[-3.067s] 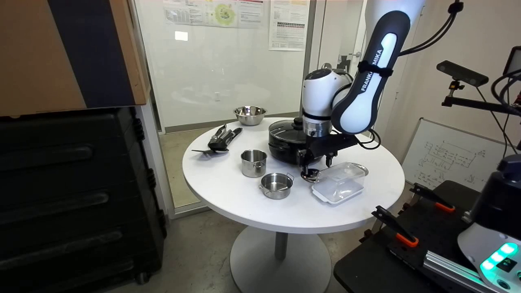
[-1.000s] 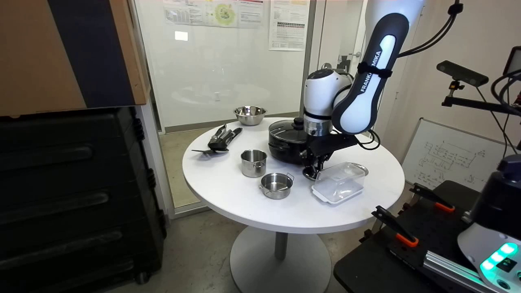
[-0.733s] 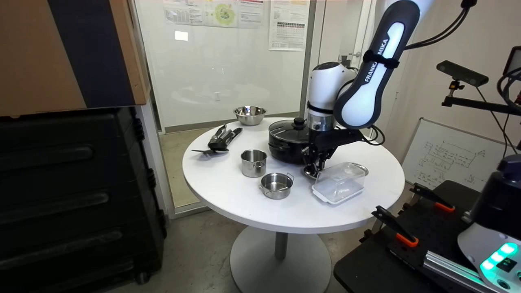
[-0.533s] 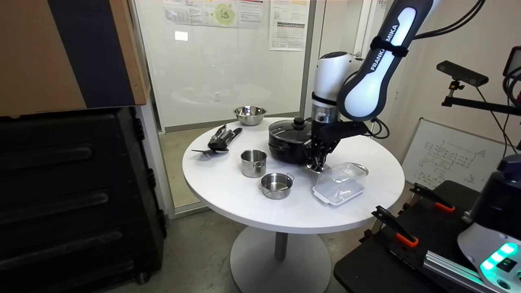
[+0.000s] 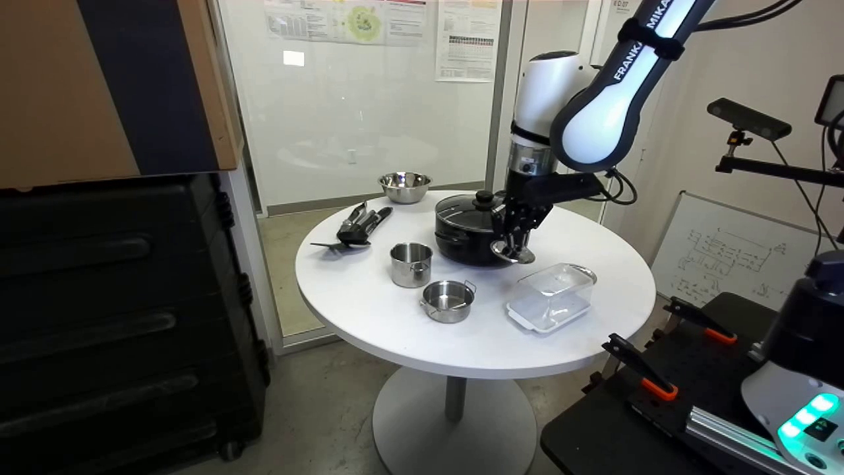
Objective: Put the left lid on the silver pot closest to you
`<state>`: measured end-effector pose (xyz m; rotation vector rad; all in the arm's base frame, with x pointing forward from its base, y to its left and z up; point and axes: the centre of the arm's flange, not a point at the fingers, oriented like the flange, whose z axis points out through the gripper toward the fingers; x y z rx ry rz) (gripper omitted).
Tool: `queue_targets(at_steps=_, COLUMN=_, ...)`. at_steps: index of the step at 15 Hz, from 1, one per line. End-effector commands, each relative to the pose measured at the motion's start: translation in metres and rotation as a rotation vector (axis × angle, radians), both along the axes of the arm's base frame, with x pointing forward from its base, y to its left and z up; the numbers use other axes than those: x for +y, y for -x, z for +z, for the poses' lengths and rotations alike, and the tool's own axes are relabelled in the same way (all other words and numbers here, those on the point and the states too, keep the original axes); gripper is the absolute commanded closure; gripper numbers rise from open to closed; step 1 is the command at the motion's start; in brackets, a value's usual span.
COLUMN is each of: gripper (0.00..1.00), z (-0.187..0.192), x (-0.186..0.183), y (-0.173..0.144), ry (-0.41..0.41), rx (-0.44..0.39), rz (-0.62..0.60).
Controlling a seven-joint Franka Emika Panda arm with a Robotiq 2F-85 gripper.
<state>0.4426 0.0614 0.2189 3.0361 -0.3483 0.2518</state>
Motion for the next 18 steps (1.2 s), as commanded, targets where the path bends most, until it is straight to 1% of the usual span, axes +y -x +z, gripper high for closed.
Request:
queue_targets(at_steps=1, gripper=0.95, z=0.014, x=0.017, y=0.002, ry=0.007, rx=0.014, rz=0.028)
queue_targets(at_steps=5, gripper=0.95, z=0.015, x=0.044, y=-0.004, ry=0.014, rx=0.034, rz=0.058)
queue_targets(at_steps=9, gripper=0.95, z=0.010, x=0.072, y=-0.008, ry=0.039, rx=0.050, rz=0.095)
queue_targets(at_steps=13, gripper=0.95, z=0.000, x=0.098, y=-0.014, ry=0.058, rx=0.075, rz=0.117)
queue_targets(at_steps=18, gripper=0.95, z=-0.017, x=0.130, y=-0.021, ry=0.071, rx=0.084, rz=0.157)
